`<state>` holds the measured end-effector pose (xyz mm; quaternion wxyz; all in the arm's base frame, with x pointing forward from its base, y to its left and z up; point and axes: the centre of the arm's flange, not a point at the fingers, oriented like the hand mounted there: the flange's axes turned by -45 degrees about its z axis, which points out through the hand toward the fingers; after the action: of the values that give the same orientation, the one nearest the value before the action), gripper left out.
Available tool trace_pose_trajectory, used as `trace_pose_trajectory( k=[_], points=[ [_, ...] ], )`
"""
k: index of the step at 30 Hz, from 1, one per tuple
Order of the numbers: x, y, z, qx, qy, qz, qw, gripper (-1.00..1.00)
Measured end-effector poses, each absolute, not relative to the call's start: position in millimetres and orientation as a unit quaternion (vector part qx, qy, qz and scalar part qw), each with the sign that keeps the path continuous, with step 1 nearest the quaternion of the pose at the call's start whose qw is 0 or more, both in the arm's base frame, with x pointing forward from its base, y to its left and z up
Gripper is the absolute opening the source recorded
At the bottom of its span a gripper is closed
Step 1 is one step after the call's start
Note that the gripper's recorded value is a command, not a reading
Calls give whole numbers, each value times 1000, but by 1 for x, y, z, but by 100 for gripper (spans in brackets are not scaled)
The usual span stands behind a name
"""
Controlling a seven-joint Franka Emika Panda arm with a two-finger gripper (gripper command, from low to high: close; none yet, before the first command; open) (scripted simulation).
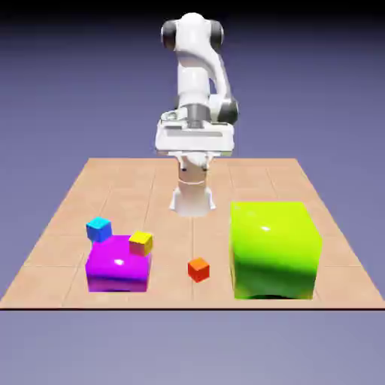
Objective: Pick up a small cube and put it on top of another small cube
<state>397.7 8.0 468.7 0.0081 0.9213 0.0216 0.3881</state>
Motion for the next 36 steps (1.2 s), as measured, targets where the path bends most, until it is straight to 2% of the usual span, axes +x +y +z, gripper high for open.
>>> trace_pose_trajectory(
  k=[9,20,26,36],
  points=[
    [440,5,347,978,-67,188,60,0],
    [446,-1,216,978,-191,-12,79,0],
    [447,1,180,961,-259,-74,68,0],
    [444,0,171,920,-376,-105,21,0]
  ],
)
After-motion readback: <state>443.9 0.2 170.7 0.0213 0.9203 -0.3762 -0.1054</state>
